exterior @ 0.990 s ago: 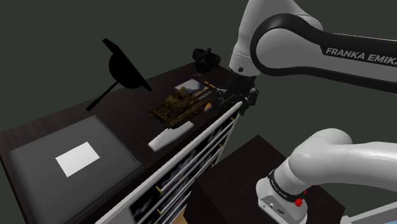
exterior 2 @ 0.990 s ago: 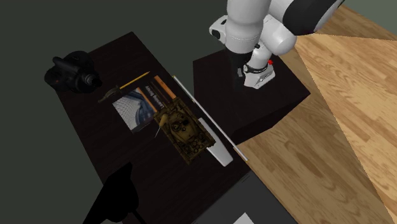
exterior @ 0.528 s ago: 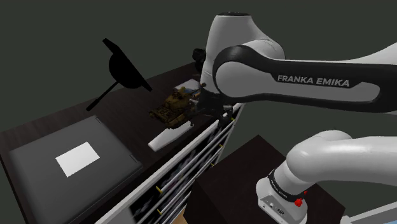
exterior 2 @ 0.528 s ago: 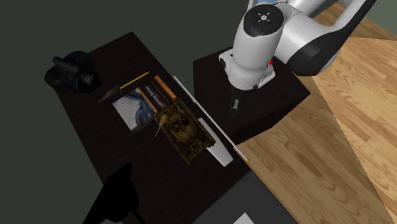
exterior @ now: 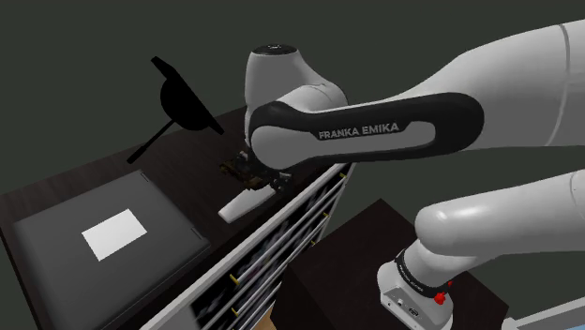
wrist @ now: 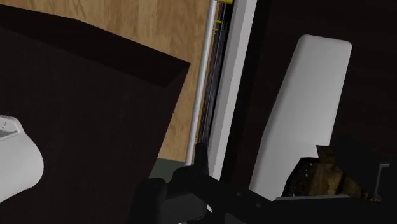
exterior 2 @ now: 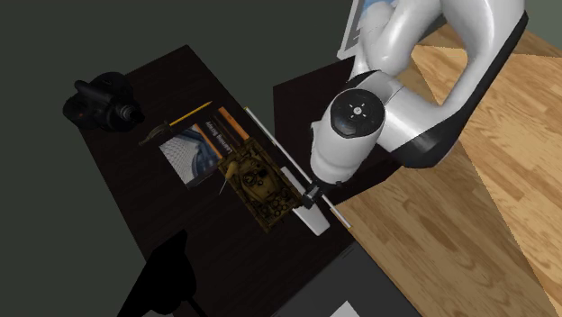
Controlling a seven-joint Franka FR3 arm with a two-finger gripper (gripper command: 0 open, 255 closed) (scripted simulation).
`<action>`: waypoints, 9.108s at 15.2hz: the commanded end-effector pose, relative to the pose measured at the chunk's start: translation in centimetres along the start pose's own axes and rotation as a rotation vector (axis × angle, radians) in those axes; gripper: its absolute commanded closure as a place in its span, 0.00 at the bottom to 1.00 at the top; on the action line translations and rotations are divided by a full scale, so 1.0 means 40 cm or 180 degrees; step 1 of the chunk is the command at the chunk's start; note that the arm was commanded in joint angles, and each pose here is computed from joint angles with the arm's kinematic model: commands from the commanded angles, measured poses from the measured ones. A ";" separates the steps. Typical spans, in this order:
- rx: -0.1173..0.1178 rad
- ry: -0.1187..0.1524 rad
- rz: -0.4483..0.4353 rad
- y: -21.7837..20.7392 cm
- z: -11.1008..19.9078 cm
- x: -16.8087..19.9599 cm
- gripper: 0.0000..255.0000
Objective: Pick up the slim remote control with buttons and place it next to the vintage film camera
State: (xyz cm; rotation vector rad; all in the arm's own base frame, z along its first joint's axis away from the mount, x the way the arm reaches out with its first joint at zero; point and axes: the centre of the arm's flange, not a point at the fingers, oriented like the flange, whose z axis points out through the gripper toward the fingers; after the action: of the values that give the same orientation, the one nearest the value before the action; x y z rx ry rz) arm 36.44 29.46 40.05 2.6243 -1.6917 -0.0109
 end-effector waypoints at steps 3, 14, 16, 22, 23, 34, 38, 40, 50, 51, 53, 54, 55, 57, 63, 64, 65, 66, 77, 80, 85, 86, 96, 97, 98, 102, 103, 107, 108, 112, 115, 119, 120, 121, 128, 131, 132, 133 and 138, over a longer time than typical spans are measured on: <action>0.0020 0.0038 0.0655 -0.113 0.065 -0.019 0.00; 0.0021 0.0045 0.0738 -0.129 0.174 -0.017 0.00; 0.0021 0.0045 0.0738 -0.129 0.174 -0.017 0.00; 0.0021 0.0045 0.0738 -0.129 0.174 -0.017 1.00; 0.0021 0.0045 0.0738 -0.129 0.174 -0.017 1.00; 0.0021 0.0045 0.0738 -0.128 0.108 -0.017 1.00; 0.0021 0.0045 0.0738 -0.127 0.055 -0.017 1.00; 0.0021 0.0045 0.0738 -0.126 0.029 -0.017 1.00; 0.0021 0.0045 0.0738 -0.124 -0.103 -0.016 1.00; 0.0021 0.0045 0.0738 -0.123 -0.116 -0.016 1.00; 0.0021 0.0045 0.0738 -0.123 -0.143 -0.016 1.00; 0.0021 0.0045 0.0738 -0.123 -0.156 -0.016 1.00; 0.0021 0.0045 0.0738 -0.122 -0.169 -0.016 1.00; 0.0021 0.0045 0.0738 -0.122 -0.195 -0.016 1.00; 0.0021 0.0045 0.0738 -0.120 -0.275 -0.015 1.00; 0.0021 0.0045 0.0738 -0.120 -0.288 -0.015 1.00; 0.0021 0.0045 0.0738 -0.120 -0.301 -0.015 1.00; 0.0021 0.0045 0.0738 -0.119 -0.314 -0.015 1.00; 0.0021 0.0045 0.0738 -0.065 -0.351 0.243 1.00; 0.0021 0.0045 0.0738 -0.044 -0.350 0.340 1.00; 0.0021 0.0045 0.0738 -0.011 -0.350 0.502 1.00; 0.0021 0.0045 0.0738 -0.004 -0.349 0.534 1.00; 0.0021 0.0045 0.0738 0.064 -0.348 0.857 1.00; 0.0021 0.0045 0.0738 0.070 -0.348 0.889 1.00; 0.0021 0.0045 0.0738 0.077 -0.347 0.922 1.00; 0.0021 0.0045 0.0738 0.104 -0.347 1.051 1.00; 0.0021 0.0045 0.0738 0.111 -0.347 1.083 1.00; 0.0021 0.0045 0.0738 0.138 -0.346 1.212 1.00; 0.0021 0.0045 0.0738 0.144 -0.346 1.245 1.00; 0.0021 0.0045 0.0738 0.171 -0.345 1.374 1.00; 0.0021 0.0045 0.0738 0.179 -0.332 1.412 1.00; 0.0021 0.0045 0.0738 0.178 -0.279 1.412 1.00; 0.0021 0.0045 0.0738 0.178 -0.266 1.412 1.00; 0.0021 0.0045 0.0738 0.178 -0.252 1.412 1.00; 0.0021 0.0045 0.0738 0.176 -0.160 1.411 1.00; 0.0021 0.0045 0.0738 0.175 -0.121 1.411 1.00; 0.0021 0.0045 0.0738 0.175 -0.107 1.411 1.00; 0.0021 0.0045 0.0738 0.175 -0.094 1.411 1.00; 0.0021 0.0045 0.0738 0.173 -0.028 1.411 1.00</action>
State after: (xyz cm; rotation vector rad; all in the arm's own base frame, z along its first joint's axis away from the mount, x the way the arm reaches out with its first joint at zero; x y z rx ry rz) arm 53.41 -24.87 42.10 2.4087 -1.9817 0.0155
